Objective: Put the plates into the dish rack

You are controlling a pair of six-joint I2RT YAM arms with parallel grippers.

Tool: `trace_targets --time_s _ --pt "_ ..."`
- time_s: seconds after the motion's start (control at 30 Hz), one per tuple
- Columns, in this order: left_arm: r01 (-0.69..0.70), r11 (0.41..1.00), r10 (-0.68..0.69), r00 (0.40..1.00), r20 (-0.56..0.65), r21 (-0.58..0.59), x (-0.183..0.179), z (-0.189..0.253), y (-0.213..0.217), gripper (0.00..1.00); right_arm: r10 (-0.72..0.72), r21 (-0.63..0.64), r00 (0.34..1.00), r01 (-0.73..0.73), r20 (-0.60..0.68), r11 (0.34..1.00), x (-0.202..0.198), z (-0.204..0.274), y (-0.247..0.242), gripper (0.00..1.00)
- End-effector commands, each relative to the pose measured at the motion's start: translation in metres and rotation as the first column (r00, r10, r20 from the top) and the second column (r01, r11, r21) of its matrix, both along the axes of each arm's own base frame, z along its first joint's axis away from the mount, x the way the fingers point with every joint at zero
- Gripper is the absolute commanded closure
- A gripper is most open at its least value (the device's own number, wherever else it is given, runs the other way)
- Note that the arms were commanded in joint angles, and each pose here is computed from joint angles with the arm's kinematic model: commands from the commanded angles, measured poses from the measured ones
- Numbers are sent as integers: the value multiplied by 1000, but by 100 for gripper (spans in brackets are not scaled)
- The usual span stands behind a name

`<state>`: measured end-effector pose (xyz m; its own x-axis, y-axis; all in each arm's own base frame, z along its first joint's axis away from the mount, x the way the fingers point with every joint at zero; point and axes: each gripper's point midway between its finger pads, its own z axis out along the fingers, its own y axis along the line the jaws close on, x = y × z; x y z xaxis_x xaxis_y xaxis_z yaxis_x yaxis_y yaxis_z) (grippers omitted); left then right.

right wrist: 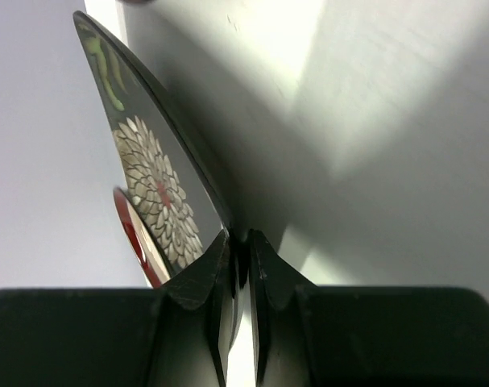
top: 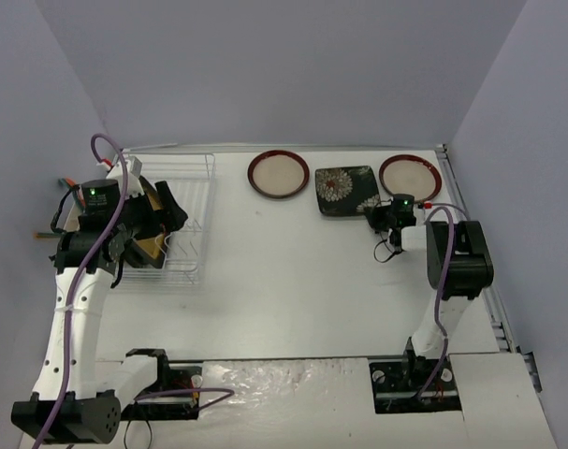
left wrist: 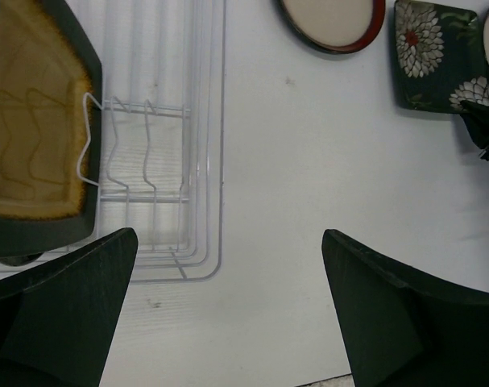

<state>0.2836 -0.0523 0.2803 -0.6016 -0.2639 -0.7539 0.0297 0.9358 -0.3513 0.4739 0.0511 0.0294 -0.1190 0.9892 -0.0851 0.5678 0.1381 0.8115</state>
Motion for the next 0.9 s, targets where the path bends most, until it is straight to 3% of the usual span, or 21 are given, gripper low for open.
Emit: trace_targets --time_s 0.0,0.23,0.47,0.67,0.87 --pt "67 991 -56 994 91 -119 15 26 -27 3 88 11 979 -91 182 996 -3 91 1 100" --pt "138 976 -125 989 84 -171 26 22 -63 3 288 -60 937 -282 197 958 -38 117 18 100" --pt "188 948 -174 982 75 -258 38 19 -102 3 491 -108 817 -483 301 869 -61 154 47 100" --pt "206 910 -180 978 106 -360 51 25 -132 3 624 -176 638 -622 451 763 -80 208 75 100" --pt "286 907 -270 958 96 -308 57 30 -141 3 754 -275 421 -750 504 602 -102 242 104 100"
